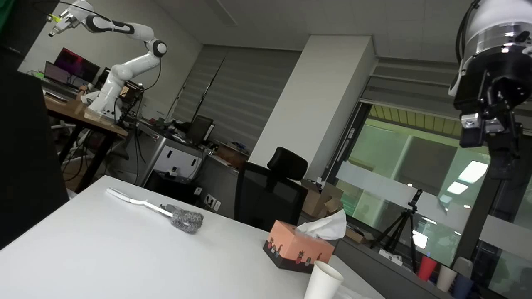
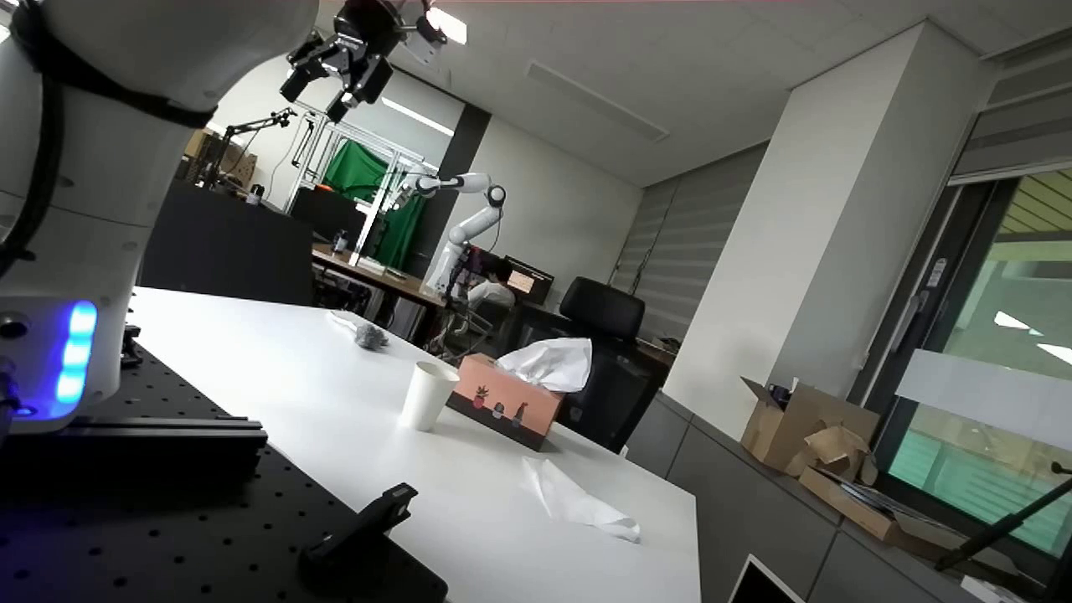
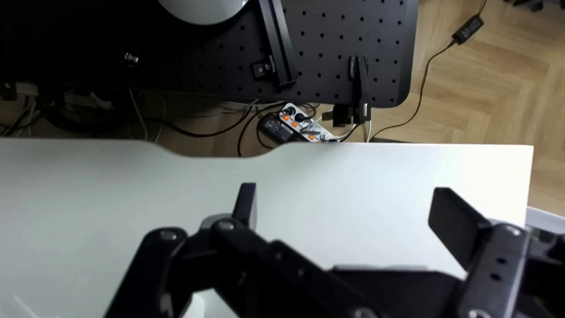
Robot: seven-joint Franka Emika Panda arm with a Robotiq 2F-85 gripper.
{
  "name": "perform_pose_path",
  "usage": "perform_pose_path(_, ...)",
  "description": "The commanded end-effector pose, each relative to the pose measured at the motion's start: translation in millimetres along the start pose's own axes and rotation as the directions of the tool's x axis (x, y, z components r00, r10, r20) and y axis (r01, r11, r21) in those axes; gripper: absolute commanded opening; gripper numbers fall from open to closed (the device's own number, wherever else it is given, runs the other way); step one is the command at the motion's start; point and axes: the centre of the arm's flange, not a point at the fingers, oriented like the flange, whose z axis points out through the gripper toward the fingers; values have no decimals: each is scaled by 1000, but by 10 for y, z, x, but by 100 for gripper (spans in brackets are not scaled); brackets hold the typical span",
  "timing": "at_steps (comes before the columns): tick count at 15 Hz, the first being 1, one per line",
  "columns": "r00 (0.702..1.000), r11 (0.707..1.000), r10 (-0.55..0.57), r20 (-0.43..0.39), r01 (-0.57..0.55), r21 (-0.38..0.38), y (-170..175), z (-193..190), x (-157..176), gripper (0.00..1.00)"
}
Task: Remove a tissue from the box
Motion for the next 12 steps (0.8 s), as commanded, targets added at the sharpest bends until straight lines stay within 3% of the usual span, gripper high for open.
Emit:
perform_pose_path(1, 992, 996, 78, -102, -81, -25, 247, -44, 351, 100)
perform_pose_path(7, 934, 969, 194, -300, -230, -91, 818, -167, 1137, 100)
perform_pose_path(9, 935, 962, 216, -282, -253, -104, 944, -183, 1328, 100)
perform_pose_path(10, 939, 974, 168, -299, -205, -96, 899, -65, 1023, 100)
perform_pose_path(12, 942, 971, 183, -282, -218, -98, 977, -48, 1182, 100)
